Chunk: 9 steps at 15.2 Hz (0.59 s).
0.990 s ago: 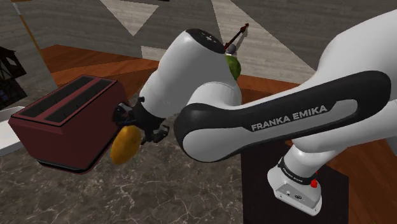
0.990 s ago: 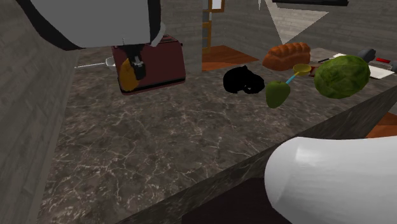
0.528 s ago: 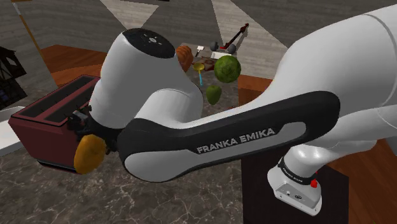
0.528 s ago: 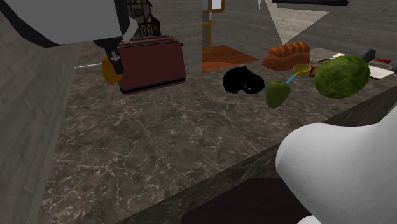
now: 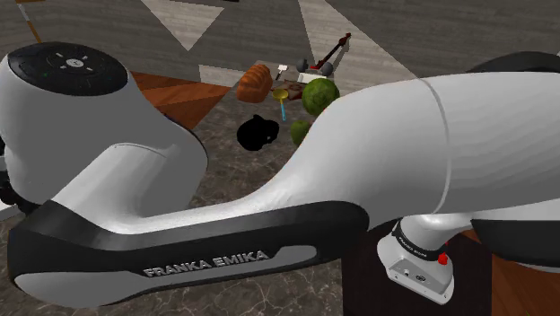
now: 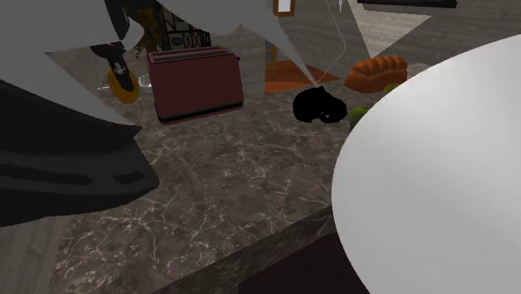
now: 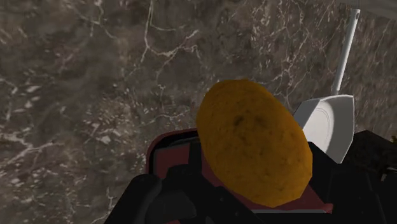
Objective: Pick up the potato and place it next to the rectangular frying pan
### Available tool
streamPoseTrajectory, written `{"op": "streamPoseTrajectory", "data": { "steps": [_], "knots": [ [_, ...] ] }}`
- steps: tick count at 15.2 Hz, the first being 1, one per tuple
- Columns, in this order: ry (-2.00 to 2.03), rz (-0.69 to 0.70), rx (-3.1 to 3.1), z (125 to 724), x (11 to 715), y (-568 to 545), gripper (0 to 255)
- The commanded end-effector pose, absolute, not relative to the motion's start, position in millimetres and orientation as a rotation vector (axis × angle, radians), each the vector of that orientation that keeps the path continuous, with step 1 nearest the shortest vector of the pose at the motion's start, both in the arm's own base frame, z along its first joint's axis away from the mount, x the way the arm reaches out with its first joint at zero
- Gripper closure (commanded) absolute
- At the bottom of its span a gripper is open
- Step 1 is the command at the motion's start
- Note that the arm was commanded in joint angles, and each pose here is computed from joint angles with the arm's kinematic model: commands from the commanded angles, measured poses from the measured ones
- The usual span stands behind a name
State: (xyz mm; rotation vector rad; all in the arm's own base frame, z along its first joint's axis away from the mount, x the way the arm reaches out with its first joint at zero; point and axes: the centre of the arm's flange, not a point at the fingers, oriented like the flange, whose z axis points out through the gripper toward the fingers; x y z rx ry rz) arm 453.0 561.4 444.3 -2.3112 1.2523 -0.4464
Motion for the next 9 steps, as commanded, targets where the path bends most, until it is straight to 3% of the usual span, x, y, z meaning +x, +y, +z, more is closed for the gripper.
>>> {"op": "streamPoseTrajectory", "data": {
  "steps": [1, 9],
  "knots": [
    [1.253, -0.443, -2.313, 445, 464, 586, 255],
    [1.253, -0.443, -2.313, 424, 485, 632, 255]
  ]
}}
